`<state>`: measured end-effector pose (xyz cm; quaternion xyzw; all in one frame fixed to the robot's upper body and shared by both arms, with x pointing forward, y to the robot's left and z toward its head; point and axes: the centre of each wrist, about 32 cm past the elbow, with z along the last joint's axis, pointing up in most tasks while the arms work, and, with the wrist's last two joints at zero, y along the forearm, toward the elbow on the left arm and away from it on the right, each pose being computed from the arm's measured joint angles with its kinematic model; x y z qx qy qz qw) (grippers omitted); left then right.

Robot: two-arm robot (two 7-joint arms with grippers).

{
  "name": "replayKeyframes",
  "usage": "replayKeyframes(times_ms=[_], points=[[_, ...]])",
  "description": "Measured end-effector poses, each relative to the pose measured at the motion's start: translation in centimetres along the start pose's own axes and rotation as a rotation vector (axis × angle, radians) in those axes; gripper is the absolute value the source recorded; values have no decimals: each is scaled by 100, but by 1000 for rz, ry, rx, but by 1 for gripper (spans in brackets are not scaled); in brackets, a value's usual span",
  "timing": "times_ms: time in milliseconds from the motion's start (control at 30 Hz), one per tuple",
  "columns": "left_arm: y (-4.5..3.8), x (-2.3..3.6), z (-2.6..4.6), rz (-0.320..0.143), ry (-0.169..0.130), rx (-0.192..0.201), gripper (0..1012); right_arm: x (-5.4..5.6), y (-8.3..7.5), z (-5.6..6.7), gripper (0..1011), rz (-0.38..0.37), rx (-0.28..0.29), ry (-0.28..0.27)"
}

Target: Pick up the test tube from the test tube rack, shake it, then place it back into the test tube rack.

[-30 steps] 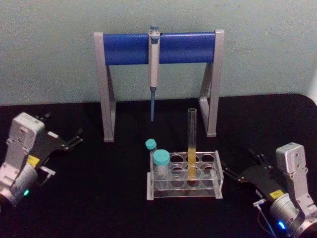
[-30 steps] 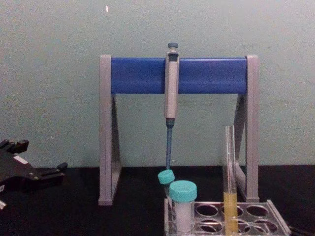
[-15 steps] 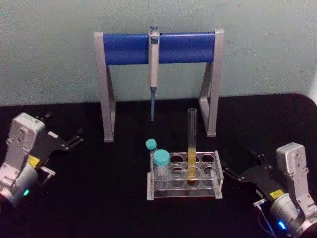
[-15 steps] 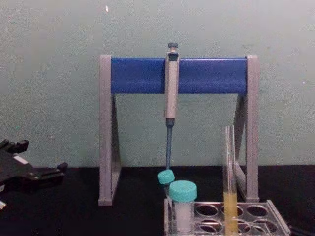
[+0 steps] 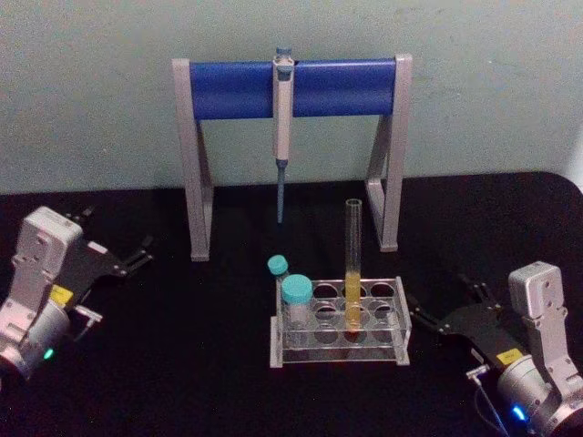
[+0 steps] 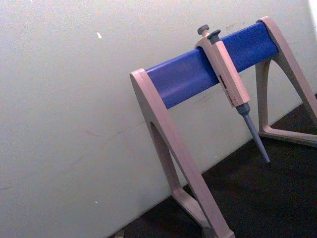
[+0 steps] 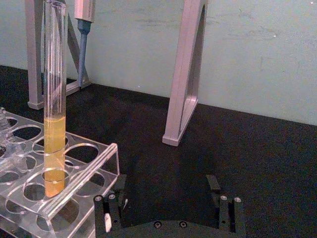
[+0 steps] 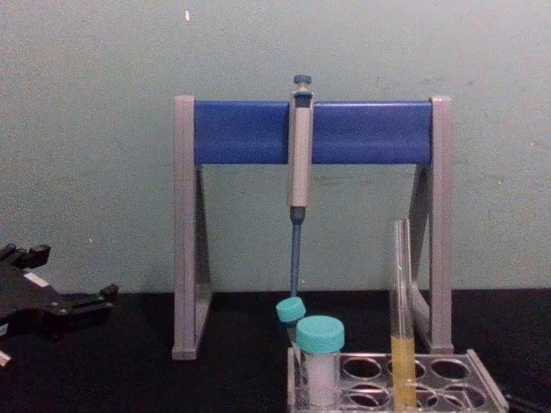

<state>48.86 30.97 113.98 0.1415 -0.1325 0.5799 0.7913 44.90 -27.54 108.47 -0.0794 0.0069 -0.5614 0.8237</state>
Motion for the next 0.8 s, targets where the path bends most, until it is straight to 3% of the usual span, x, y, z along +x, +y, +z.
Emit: replayKeyframes(times_ms=[800], points=[[0,0,0,0,0,0,1010,0,0,0,1000,-1,0,0]])
